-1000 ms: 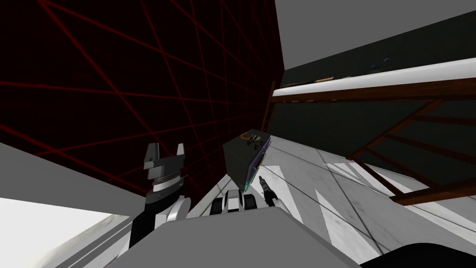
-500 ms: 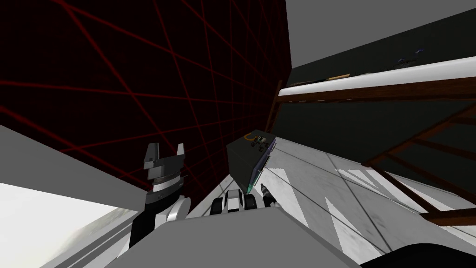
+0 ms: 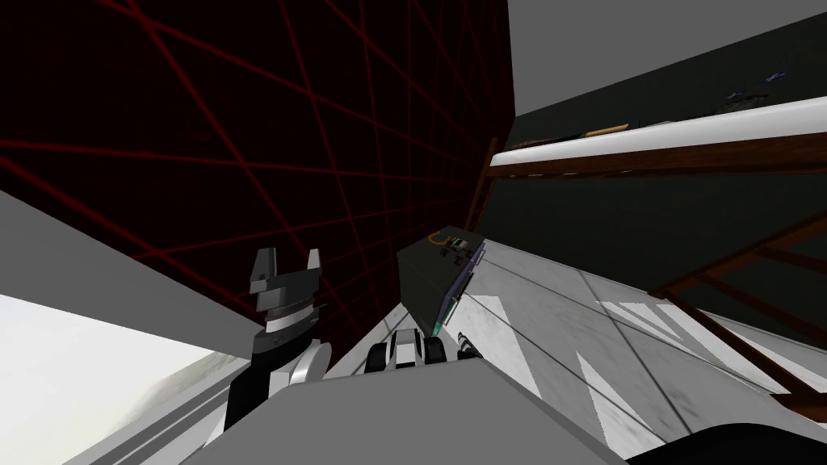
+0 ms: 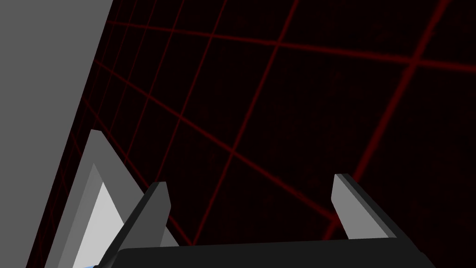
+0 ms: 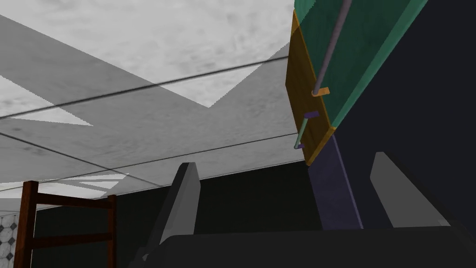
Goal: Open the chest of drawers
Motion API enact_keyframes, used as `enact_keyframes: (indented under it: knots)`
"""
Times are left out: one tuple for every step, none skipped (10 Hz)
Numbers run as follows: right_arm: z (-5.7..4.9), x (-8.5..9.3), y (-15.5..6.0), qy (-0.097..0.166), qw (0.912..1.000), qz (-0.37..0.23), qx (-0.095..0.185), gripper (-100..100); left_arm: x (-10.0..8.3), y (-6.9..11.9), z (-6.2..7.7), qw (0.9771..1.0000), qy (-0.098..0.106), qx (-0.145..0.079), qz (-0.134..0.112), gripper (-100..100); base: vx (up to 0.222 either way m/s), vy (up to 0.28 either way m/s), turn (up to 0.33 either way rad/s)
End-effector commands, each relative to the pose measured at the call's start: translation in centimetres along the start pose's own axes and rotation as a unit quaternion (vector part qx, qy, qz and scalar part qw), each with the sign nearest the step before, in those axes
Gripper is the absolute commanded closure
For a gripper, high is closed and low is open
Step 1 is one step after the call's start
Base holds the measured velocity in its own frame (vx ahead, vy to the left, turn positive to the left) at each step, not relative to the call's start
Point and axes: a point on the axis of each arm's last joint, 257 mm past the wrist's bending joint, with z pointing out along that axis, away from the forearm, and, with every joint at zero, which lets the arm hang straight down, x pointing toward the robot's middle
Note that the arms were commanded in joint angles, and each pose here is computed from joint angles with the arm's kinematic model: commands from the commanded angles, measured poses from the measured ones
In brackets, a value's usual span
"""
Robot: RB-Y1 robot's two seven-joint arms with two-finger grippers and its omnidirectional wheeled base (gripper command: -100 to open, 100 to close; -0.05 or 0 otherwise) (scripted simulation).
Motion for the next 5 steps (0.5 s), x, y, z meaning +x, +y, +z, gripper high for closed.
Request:
enact_keyframes:
  knots:
    - [0.16,0.97,-3.29,-0.005,0.9977,-0.043,0.052,-100,0.0,0.0,0.0,1.0,0.0,0.0,0.0,0,-0.006,-0.008,0.027]
    - [0.15,0.96,-3.36,-0.005,0.9977,-0.043,0.053,-100,0.0,0.0,0.0,1.0,0.0,0.0,0.0,0,-0.005,0.012,0.022]
    - [0.15,0.96,-3.36,-0.005,0.9977,-0.043,0.053,-100,0.0,0.0,0.0,1.0,0.0,0.0,0.0,0,-0.005,-0.003,0.024]
    - [0.15,0.96,-3.36,-0.005,0.9977,-0.043,0.053,-100,0.0,0.0,0.0,1.0,0.0,0.0,0.0,0,0.006,0.01,-0.028]
    - [0.15,0.96,-3.36,-0.005,0.9977,-0.043,0.053,-100,0.0,0.0,0.0,1.0,0.0,0.0,0.0,0,0.002,0.003,-0.01]
